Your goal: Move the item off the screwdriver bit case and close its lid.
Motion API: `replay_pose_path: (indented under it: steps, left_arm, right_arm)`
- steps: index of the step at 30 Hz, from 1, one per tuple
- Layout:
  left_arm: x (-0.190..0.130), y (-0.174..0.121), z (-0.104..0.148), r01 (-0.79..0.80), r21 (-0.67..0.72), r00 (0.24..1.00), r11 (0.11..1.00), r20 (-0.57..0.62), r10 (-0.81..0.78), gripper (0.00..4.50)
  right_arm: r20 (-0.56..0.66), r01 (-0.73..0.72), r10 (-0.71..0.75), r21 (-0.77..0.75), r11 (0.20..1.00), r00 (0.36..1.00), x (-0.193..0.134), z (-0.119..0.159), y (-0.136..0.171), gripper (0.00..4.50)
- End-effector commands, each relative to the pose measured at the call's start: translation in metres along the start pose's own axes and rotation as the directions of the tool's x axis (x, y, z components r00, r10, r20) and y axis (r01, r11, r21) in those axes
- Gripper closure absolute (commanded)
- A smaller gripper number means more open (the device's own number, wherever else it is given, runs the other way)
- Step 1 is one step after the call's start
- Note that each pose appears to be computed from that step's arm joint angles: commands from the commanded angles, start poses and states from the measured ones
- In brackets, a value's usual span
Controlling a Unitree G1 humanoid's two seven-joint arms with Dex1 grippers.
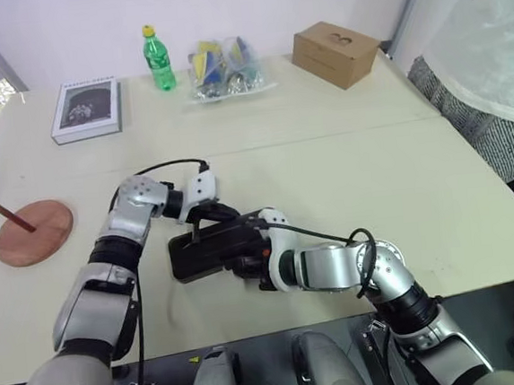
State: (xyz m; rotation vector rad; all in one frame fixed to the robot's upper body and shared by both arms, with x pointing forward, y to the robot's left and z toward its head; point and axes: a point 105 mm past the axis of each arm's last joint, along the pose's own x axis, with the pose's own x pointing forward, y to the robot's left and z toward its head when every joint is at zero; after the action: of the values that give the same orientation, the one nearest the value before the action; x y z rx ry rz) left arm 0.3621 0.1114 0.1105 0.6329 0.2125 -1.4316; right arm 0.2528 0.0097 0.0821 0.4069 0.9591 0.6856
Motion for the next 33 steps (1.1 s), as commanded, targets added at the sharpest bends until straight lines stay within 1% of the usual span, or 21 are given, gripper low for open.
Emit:
replay_pose_path:
  steps: [1, 8, 15, 19, 21, 27, 30, 33]
  left_arm:
    - [0.002, -0.006, 0.0, 0.033, 0.025, 0.999, 0.999, -0.011, -0.033, 4.5]
    - [0.01, -0.021, -0.008, 0.088, 0.062, 0.996, 0.994, -0.039, -0.086, 4.5]
    - [0.017, -0.042, -0.022, 0.164, 0.081, 0.984, 0.983, -0.082, -0.158, 4.5]
    - [0.019, -0.046, -0.024, 0.167, 0.091, 0.983, 0.982, -0.088, -0.159, 4.5]
    - [0.02, -0.041, -0.023, 0.141, 0.103, 0.987, 0.985, -0.087, -0.132, 4.5]
    - [0.022, -0.01, -0.01, 0.005, 0.139, 0.998, 0.99, -0.055, 0.002, 4.5]
    - [0.016, 0.006, -0.004, -0.077, 0.147, 0.996, 0.986, -0.037, 0.083, 4.5]
    - [0.008, 0.019, 0.0, -0.15, 0.134, 0.988, 0.98, -0.017, 0.154, 4.5]
  right_arm:
    - [0.05, 0.024, -0.023, -0.012, 1.0, 0.998, 0.002, 0.011, -0.002, 4.43]
    - [0.101, 0.043, -0.032, -0.106, 0.994, 0.994, -0.001, 0.021, 0.0, 4.43]
    - [0.115, 0.046, -0.031, -0.129, 0.991, 0.993, 0.0, 0.024, 0.001, 4.43]
    - [0.119, 0.048, -0.031, -0.138, 0.989, 0.992, 0.0, 0.025, 0.001, 4.43]
    - [0.116, 0.043, -0.026, -0.146, 0.988, 0.993, -0.001, 0.025, 0.002, 4.43]
    - [0.086, -0.021, 0.042, -0.228, 0.973, 0.995, -0.008, 0.021, 0.01, 4.43]
    - [0.06, -0.084, 0.106, -0.286, 0.954, 0.993, -0.016, 0.021, 0.017, 4.43]
    - [0.047, -0.115, 0.139, -0.342, 0.933, 0.989, -0.026, 0.022, 0.019, 4.43]
